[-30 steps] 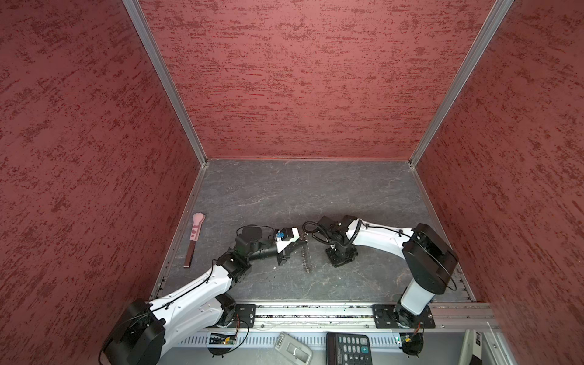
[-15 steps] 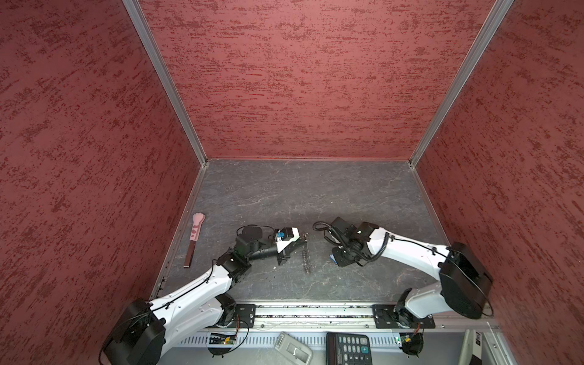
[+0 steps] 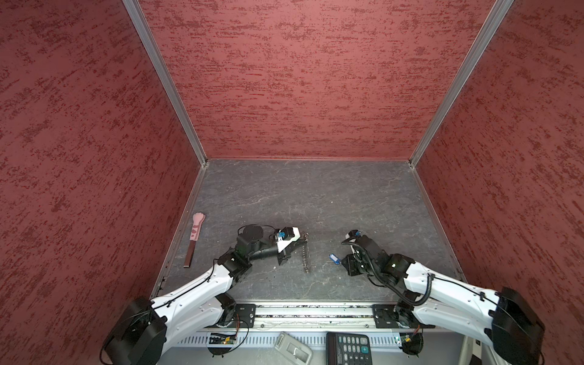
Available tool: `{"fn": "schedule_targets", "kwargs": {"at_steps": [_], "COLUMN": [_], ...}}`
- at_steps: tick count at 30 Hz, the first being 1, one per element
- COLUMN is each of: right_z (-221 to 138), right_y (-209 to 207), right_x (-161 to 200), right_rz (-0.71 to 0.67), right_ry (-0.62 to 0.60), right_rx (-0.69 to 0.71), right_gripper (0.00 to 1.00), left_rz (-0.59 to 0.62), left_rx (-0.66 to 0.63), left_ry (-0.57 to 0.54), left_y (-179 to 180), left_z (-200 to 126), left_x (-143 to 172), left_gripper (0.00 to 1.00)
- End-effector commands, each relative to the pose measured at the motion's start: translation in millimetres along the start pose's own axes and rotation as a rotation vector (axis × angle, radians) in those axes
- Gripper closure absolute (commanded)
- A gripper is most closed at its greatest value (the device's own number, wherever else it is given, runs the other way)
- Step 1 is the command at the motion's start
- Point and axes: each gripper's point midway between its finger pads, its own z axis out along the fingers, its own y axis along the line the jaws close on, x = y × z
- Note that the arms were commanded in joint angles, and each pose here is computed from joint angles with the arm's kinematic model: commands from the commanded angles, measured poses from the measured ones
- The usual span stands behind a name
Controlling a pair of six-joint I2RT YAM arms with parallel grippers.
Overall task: Attach keys to a key ring
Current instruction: Move the key to the bottom-center of the table.
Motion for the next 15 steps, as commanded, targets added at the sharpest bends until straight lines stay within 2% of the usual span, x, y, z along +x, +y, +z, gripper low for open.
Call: {"fn": "schedule_targets", "kwargs": {"at_steps": [1,15], "right_z": [0,15], "right_y": [15,11], "right_x": [-10,4], "right_rz": [0.068,0.072], "right_ry": [-0.066,-0.032], "right_rx": [-0.089,-0.081], "right_gripper": [0.78,0.78], "left_rz": [0.032,0.029], "left_rx": [0.003,0.004], "left_ry": [-0.026,-0.019], "left_y": [0,0], "left_z": [1,1], "left_x": [-7,-6], "left_gripper": [1.00,1.00]}}
